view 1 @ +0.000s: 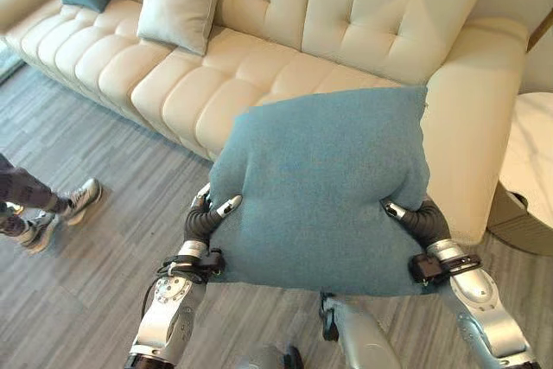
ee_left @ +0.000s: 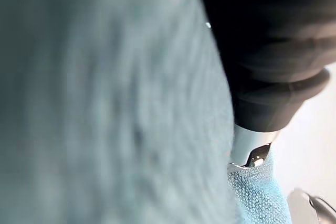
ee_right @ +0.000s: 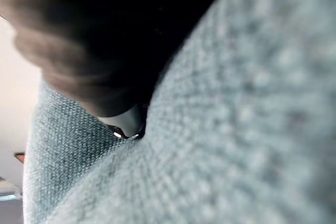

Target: Pick up all the scattered cushions and arrange them neatly on the sofa.

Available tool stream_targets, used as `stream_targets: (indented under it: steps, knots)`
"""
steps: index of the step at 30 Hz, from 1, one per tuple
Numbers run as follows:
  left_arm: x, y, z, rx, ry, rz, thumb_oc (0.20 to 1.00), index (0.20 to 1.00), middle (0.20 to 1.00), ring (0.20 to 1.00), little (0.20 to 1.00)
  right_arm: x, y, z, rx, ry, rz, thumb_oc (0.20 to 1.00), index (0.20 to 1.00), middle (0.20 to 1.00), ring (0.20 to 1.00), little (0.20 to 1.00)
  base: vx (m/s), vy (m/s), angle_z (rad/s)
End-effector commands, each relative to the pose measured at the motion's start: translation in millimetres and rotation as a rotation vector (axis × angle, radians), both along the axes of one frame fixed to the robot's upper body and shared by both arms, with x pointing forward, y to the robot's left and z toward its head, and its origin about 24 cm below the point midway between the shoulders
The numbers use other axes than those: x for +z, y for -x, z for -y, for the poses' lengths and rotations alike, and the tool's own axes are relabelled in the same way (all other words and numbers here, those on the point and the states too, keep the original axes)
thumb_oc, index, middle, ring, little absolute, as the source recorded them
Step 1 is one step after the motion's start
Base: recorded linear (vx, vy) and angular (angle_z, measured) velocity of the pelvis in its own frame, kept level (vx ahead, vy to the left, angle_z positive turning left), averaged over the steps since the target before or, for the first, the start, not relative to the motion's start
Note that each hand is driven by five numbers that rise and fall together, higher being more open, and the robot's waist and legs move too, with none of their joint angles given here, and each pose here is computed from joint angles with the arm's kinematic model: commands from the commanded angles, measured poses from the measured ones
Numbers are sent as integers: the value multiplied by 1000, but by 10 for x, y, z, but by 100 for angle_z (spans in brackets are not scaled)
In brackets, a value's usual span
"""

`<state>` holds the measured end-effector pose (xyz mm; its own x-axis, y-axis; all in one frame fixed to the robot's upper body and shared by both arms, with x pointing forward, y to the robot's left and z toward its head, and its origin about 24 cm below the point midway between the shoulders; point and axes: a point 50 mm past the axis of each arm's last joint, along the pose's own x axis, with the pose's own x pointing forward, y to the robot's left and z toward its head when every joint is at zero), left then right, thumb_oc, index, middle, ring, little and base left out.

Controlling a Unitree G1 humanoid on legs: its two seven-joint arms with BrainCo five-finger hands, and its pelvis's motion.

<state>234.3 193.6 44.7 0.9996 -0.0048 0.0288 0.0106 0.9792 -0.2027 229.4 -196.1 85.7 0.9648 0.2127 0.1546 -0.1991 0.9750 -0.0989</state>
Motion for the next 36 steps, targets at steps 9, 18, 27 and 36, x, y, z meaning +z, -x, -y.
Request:
stream_targets:
  steps: [9,18,27,36]
  knots:
    - [520,-28,226,-138,-25,283,200,200,200,200,200,515,-38,-168,64,-66,298,200,200,200,200,200,233,67,-58]
    - [499,-29,170,-120,-59,272,200,200,200,200,200,411,-75,-190,57,11,255,200,200,200,200,200,308,280,-98]
    - [386,6,-24,-64,-133,209,200,200,200,200,200,321,-118,-345,102,-75,215,200,200,200,200,200,164,208,-57]
    - [296,-91,104,-80,-92,192,200,200,200,200,200,311,-152,-301,75,-90,218,200,200,200,200,200,191,-17,33]
